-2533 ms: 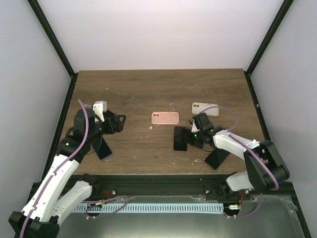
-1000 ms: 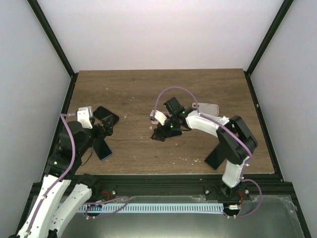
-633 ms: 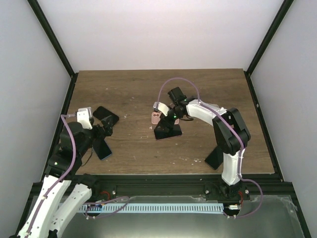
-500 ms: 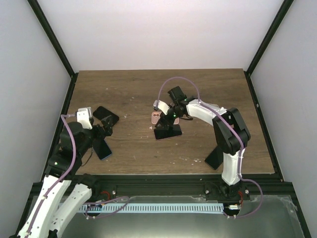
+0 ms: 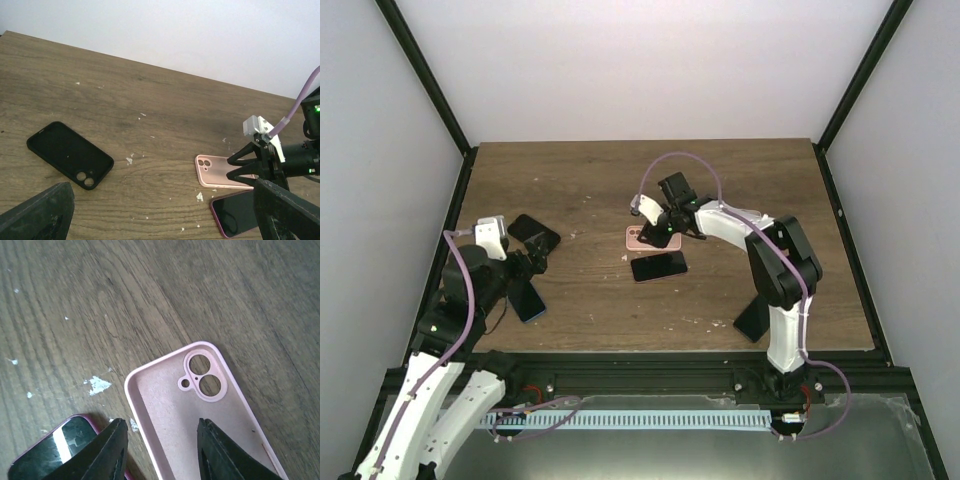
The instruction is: Put the phone into the phone case
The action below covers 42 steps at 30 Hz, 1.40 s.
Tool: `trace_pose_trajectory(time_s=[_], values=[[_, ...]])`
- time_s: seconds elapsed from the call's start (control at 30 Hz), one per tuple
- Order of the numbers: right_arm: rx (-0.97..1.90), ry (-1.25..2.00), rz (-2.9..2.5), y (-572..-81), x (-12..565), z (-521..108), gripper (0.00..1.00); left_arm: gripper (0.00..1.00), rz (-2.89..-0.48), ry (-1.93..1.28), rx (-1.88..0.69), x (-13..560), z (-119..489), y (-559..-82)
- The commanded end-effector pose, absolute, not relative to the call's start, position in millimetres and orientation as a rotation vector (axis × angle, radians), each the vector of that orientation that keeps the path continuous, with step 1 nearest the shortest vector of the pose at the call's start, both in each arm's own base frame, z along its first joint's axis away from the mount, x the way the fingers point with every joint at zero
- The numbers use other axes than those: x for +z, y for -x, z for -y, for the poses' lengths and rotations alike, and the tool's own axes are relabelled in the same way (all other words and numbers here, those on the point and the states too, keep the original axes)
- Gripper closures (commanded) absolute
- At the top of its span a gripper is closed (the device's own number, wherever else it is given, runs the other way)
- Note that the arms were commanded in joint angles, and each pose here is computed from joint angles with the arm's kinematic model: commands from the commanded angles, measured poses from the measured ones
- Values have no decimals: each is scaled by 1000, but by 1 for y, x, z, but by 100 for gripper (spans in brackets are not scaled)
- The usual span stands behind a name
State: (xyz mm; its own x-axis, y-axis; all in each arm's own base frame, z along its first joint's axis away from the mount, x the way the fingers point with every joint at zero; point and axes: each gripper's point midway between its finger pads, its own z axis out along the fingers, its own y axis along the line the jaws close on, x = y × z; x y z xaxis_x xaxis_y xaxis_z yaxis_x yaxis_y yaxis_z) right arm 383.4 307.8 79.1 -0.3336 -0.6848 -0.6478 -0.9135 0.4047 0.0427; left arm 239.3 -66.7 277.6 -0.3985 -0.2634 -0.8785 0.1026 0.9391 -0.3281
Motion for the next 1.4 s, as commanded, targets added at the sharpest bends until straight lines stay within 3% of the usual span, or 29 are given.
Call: trace_pose_trajectory(time_s=[0.0,0.1,0.2,0.27,0.5,0.63,1.2,1.37], values=[[491,1395,-2126,-384,63,-312,61,2,-1945,118,-369,275,63,-240],[526,1461,-2104,-371,62,-315,58,2,-1944,121,-367,274,62,-240],[646,1626,-2047,-336,62,-312,36,2,-1942,123,-365,275,62,-240],[643,1694,-2059,-324,58,-304,28,2,-1942,123,-367,275,62,-240],[563,1842,-1902,-306,56,-288,19,2,-1942,121,-367,275,62,-239],[539,1860,-1843,-311,58,-291,6,2,-1938,123,-366,275,61,-239],[530,1943,-1815,-303,39,-296,6,2,-1931,122,-367,276,61,-238],[467,1951,-1831,-306,32,-291,1,2,-1931,122,-367,276,61,-238]])
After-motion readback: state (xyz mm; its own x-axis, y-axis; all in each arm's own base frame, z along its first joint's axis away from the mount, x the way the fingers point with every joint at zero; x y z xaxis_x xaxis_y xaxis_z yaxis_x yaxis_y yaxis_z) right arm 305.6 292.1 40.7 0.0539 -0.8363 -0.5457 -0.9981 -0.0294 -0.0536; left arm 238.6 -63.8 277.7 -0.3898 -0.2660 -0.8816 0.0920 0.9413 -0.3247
